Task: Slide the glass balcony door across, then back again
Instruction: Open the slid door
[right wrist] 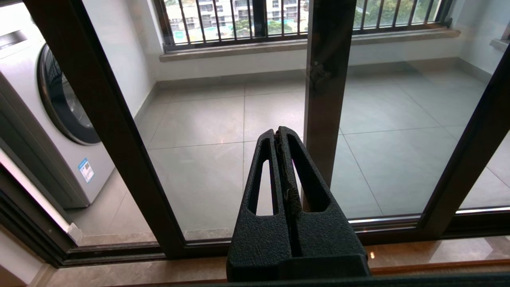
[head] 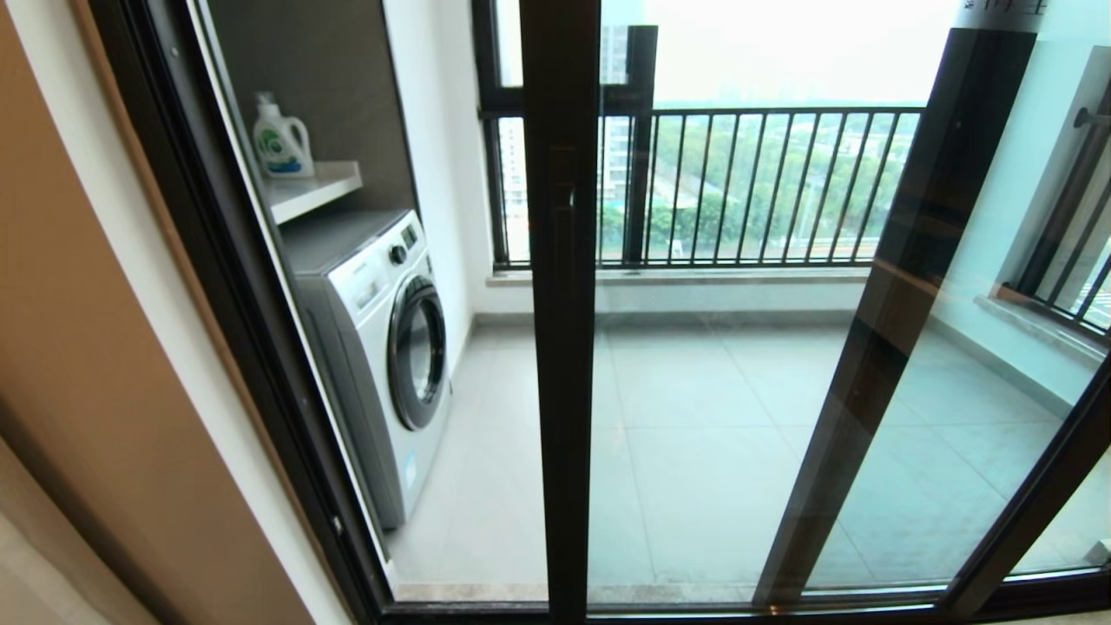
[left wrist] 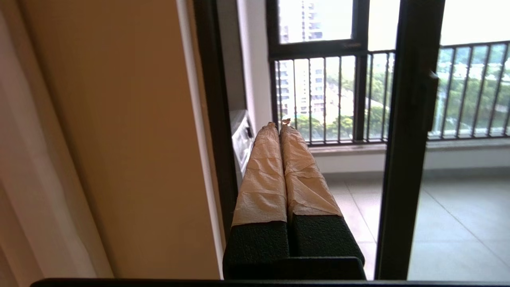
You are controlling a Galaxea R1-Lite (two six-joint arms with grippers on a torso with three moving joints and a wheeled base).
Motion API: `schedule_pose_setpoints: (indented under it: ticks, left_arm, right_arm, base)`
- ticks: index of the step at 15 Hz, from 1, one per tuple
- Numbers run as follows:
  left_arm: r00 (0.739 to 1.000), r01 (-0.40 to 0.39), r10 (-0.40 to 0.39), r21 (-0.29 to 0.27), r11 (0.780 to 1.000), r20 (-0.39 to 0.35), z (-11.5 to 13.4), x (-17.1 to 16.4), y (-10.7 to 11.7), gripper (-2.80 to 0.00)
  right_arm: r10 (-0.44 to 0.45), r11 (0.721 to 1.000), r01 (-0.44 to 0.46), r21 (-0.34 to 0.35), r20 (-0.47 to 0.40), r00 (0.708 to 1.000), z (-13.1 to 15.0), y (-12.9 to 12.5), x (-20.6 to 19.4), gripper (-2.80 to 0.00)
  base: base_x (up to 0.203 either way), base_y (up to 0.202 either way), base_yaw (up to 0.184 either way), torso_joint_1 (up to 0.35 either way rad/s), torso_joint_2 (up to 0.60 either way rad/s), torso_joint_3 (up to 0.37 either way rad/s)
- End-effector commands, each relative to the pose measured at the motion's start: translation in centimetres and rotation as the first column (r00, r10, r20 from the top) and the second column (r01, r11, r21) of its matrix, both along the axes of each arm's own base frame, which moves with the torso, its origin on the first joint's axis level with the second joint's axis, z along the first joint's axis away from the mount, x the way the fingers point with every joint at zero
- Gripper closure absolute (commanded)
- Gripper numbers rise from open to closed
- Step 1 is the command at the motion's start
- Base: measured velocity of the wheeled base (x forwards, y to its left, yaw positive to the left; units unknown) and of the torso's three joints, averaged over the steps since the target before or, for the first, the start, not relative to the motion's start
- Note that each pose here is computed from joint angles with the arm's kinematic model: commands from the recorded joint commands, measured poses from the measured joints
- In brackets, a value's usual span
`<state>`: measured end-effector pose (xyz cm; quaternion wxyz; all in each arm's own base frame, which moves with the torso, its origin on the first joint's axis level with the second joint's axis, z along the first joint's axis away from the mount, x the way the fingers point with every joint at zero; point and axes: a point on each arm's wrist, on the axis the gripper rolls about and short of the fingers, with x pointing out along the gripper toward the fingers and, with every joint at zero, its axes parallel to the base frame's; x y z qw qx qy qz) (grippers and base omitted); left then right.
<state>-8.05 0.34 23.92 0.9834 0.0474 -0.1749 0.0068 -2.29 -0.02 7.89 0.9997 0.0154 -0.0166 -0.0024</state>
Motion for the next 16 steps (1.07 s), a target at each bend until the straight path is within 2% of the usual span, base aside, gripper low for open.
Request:
schedule_pose_setpoints:
  ticks: [1, 3, 5, 8, 10, 12, 14, 16]
  left_arm:
    - [0.998, 0.047, -0.046, 0.019, 0.999, -0.035, -5.1, -1.4, -0.3, 0.0]
    - [0.981, 0.071, -0.077, -0.041, 0.997, -0.179, -8.1, 1.0, -0.4, 0.0]
    - [0.955, 0.071, -0.083, -0.055, 0.996, -0.286, -11.4, 3.2, -0.5, 0.0]
    - [0.947, 0.071, -0.085, -0.056, 0.996, -0.31, -15.5, 5.6, -0.5, 0.0]
    - [0.956, 0.071, -0.085, -0.061, 0.996, -0.282, -15.6, 5.7, -0.5, 0.0]
    - [0.956, 0.051, -0.066, -0.061, 0.997, -0.286, -15.7, 5.7, -0.4, 0.0]
    - [0.932, -0.003, -0.017, -0.052, 0.999, -0.362, -16.4, 5.7, -0.3, 0.0]
    - [0.933, 0.001, -0.015, -0.04, 0.999, -0.36, -16.4, 5.7, -0.3, 0.0]
  right_arm:
    - [0.001, 1.0, -0.001, 0.0, -0.012, 1.0, -0.3, 0.0, 0.1, 0.0]
    - [0.0, 1.0, 0.0, 0.0, -0.012, 1.0, -0.3, 0.0, 0.1, 0.0]
    - [0.001, 1.0, -0.001, 0.0, -0.012, 1.0, -0.3, 0.0, 0.1, 0.0]
    - [0.001, 1.0, -0.001, 0.0, -0.012, 1.0, -0.3, 0.0, 0.1, 0.0]
    - [0.001, 1.0, -0.001, 0.0, -0.012, 1.0, -0.3, 0.0, 0.1, 0.0]
    - [0.001, 1.0, -0.001, 0.0, -0.012, 1.0, -0.3, 0.0, 0.1, 0.0]
    - [-0.001, 1.0, 0.001, 0.0, -0.012, 1.0, -0.3, 0.0, 0.1, 0.0]
    - [0.001, 1.0, -0.001, 0.0, -0.012, 1.0, -0.3, 0.0, 0.1, 0.0]
  base:
    - [0.0, 0.0, 0.0, 0.0, 0.0, 0.0]
    - [0.0, 0.0, 0.0, 0.0, 0.0, 0.0]
    - [0.0, 0.0, 0.0, 0.0, 0.0, 0.0]
    - [0.0, 0.0, 0.0, 0.0, 0.0, 0.0]
    - [0.0, 0.0, 0.0, 0.0, 0.0, 0.0]
    - [0.0, 0.0, 0.0, 0.0, 0.0, 0.0]
    - [0.0, 0.0, 0.0, 0.0, 0.0, 0.0]
    - [0.0, 0.0, 0.0, 0.0, 0.0, 0.0]
